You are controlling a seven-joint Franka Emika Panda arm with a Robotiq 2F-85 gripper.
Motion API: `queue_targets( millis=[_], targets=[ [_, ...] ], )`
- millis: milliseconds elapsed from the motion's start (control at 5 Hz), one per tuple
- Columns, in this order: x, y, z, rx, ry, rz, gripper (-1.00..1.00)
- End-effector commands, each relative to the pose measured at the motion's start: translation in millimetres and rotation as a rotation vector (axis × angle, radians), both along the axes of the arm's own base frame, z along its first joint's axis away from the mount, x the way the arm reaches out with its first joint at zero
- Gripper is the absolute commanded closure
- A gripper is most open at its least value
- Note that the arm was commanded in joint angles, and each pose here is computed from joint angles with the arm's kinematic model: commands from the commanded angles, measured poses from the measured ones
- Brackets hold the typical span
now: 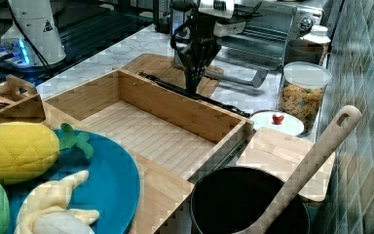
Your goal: Close the drawer.
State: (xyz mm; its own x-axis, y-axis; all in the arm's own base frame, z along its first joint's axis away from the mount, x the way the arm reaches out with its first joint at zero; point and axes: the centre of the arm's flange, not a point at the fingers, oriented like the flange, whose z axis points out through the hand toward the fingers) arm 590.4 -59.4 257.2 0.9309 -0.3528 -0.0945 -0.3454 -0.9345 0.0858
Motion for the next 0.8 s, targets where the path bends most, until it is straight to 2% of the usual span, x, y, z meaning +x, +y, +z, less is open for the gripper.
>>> queue_targets(
  millis=[200,600,800],
  targets=[
    [-1,-35,66,-0.025,-0.09,-0.047,1.0],
    [-14,-109,47,-0.075,-0.22,0.064,1.0],
    [-17,-154,42,-0.058,-0.227,0.098,1.0]
  ],
)
